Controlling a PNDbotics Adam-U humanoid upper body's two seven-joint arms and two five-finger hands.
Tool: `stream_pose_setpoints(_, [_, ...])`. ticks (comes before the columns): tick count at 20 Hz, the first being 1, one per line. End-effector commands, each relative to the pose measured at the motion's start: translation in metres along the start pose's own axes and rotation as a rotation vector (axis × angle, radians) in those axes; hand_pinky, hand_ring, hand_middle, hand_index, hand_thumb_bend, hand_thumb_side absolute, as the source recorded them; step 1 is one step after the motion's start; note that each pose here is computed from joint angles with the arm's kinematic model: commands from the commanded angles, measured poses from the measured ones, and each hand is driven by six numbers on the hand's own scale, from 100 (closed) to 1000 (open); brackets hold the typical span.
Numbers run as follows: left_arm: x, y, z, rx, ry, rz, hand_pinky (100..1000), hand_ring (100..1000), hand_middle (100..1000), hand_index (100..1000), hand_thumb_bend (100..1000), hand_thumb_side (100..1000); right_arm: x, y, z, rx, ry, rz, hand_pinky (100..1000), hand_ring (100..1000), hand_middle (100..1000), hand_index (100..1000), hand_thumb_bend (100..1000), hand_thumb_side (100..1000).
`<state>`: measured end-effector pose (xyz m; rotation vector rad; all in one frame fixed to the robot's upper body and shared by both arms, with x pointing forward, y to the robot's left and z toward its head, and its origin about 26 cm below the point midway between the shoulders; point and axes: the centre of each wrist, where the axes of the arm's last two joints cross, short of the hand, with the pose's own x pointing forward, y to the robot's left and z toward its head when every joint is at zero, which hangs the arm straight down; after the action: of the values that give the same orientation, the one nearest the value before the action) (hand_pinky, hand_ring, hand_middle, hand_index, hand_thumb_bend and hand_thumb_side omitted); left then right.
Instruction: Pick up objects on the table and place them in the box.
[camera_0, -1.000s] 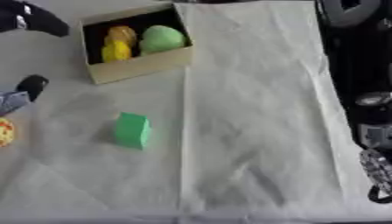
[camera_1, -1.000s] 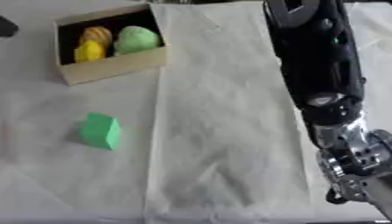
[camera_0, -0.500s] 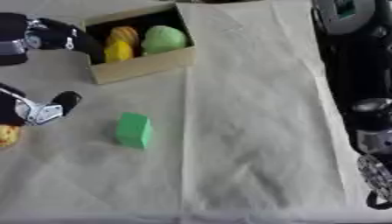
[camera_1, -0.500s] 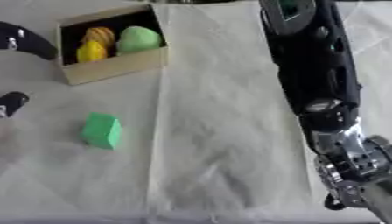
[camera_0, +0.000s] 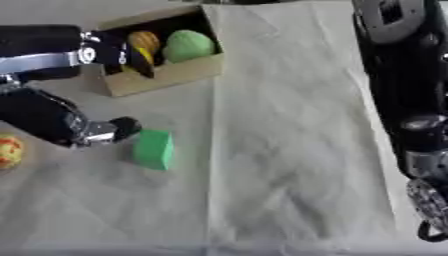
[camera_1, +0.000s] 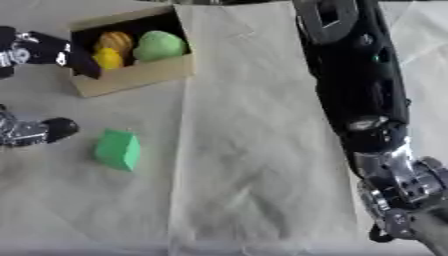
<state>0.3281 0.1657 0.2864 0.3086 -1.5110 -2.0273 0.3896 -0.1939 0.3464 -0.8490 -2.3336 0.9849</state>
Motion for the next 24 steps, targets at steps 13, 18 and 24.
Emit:
stream_pose_setpoints(13, [-0.009,-0.008,-0.019,-0.143,0.028,0.016,995,982,816,915,306,302,0.006,-0.004,0.000,-0.022,-0.021,-0.023,699,800,728,912,100,416])
stream_pose_setpoints(18, [-0.013,-0.014,-0.025,-0.152,0.035,0.018,991,982,819,917,296,231,0.005,-0.003,0.001,-0.019,-0.017,-0.030,698,795,722,909,100,414])
stream_pose_setpoints(24, [-0.016,-0.020,-0.031,-0.150,0.039,0.030,991,984,826,918,320,233,0.005,-0.002,0.002,-0.017,-0.016,-0.040,697,791,718,906,100,415])
